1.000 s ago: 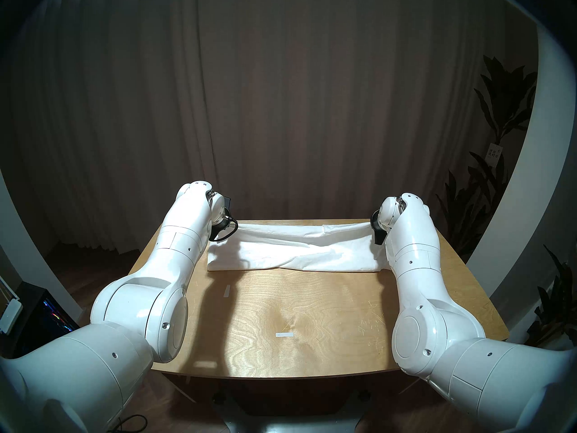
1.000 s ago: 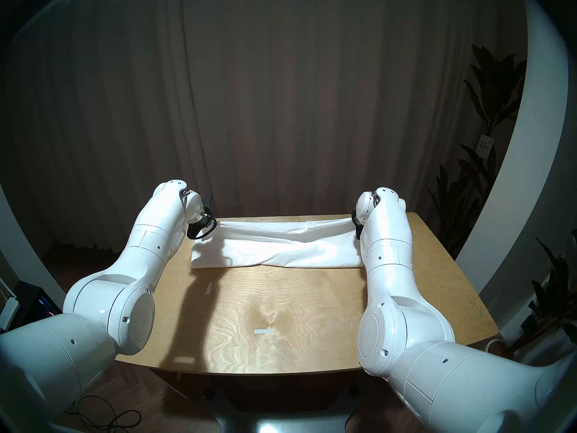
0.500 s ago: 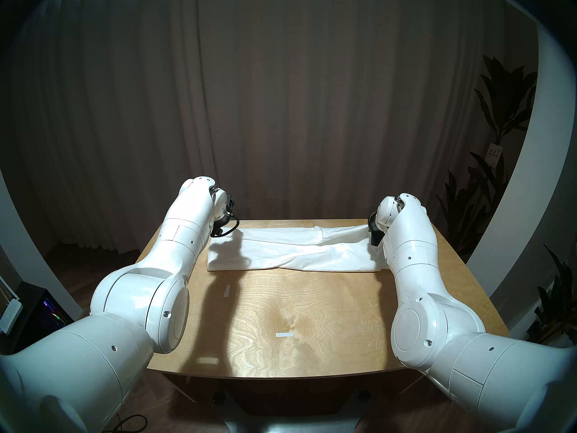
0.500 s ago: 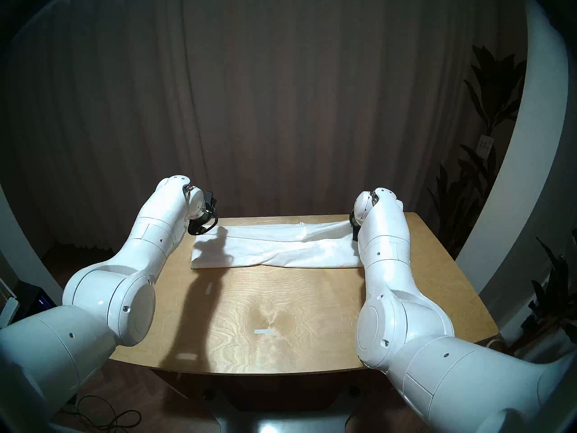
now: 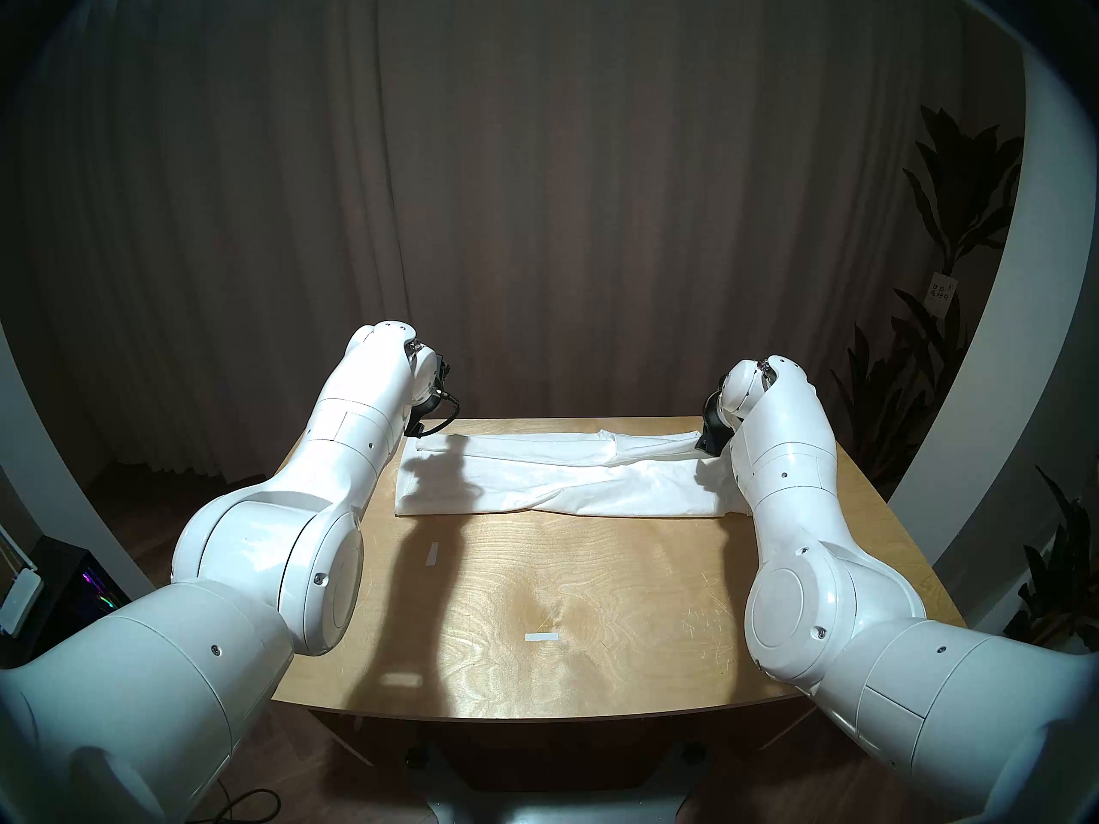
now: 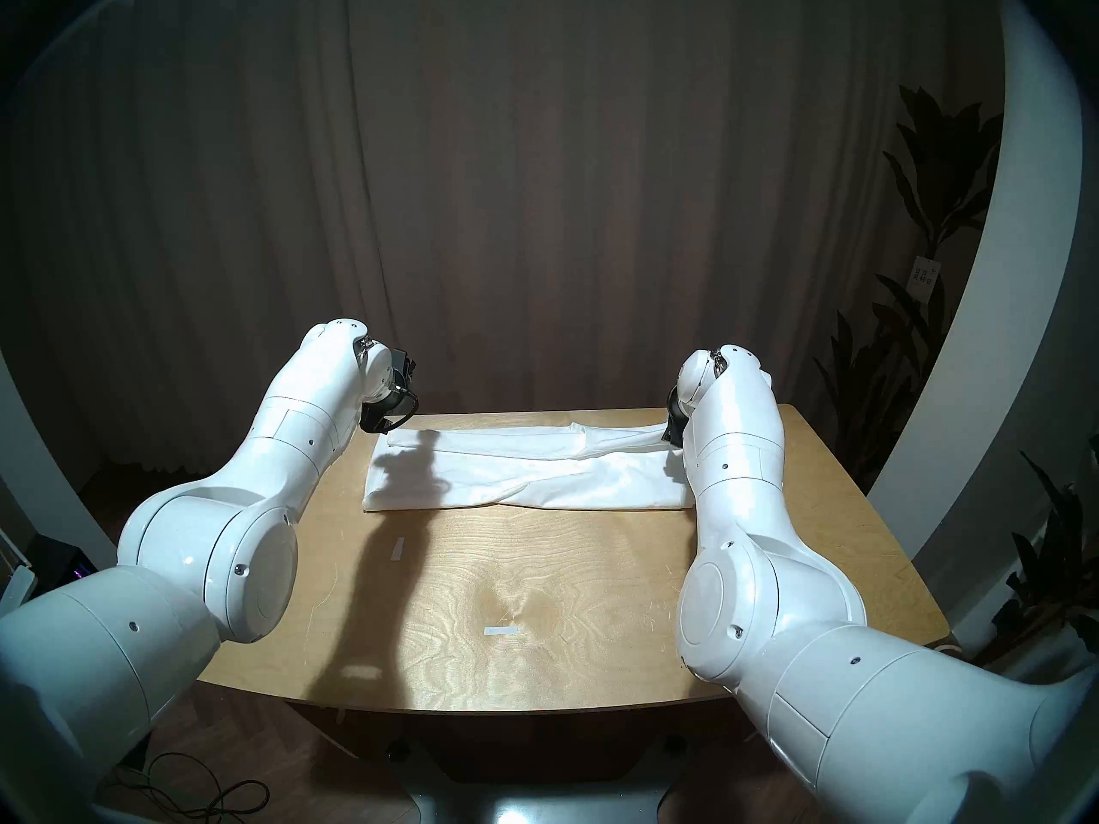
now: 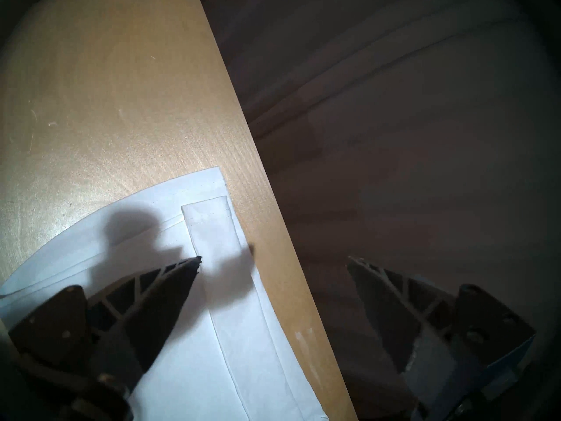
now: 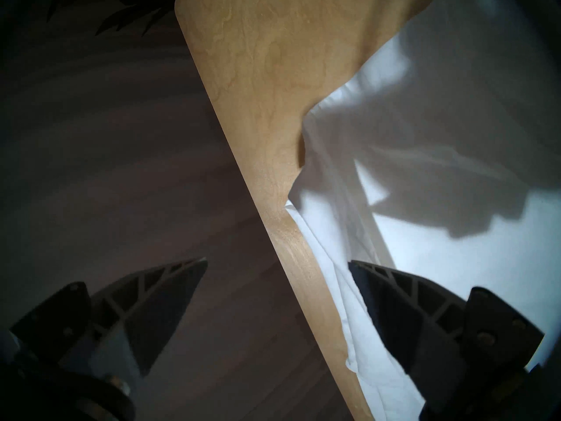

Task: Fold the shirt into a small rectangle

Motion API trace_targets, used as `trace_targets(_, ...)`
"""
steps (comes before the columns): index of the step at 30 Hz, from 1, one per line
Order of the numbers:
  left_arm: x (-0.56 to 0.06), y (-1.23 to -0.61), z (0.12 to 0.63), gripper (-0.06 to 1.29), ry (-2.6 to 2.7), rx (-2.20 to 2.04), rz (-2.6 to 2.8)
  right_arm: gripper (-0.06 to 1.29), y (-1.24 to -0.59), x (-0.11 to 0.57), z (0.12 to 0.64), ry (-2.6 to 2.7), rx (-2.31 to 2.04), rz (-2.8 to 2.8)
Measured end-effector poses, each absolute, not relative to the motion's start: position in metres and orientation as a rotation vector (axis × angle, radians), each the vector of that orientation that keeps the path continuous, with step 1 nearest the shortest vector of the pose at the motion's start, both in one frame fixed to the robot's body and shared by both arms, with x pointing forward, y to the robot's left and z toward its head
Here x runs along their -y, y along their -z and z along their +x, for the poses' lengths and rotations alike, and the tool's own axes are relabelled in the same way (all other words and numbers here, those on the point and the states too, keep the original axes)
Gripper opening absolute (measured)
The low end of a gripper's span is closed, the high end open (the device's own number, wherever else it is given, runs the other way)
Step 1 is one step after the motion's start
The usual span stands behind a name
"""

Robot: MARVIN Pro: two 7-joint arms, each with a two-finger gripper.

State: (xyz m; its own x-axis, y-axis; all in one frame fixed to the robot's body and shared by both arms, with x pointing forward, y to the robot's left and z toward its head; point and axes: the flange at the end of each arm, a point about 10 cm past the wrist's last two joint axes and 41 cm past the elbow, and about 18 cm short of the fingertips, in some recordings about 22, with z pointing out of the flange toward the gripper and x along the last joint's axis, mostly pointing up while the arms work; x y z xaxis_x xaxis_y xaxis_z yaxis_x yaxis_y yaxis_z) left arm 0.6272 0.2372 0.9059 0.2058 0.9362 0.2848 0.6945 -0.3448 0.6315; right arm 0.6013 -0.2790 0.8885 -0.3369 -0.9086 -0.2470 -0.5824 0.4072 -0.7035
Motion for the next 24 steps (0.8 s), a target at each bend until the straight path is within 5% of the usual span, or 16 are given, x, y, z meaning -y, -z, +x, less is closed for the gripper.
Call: trace_targets(24, -0.235, -0.885, 0.62, 1.22, -1.149, -1.193, 2.135, 1.23, -0.912, 0.296, 0.61, 0.922, -1.743, -1.47)
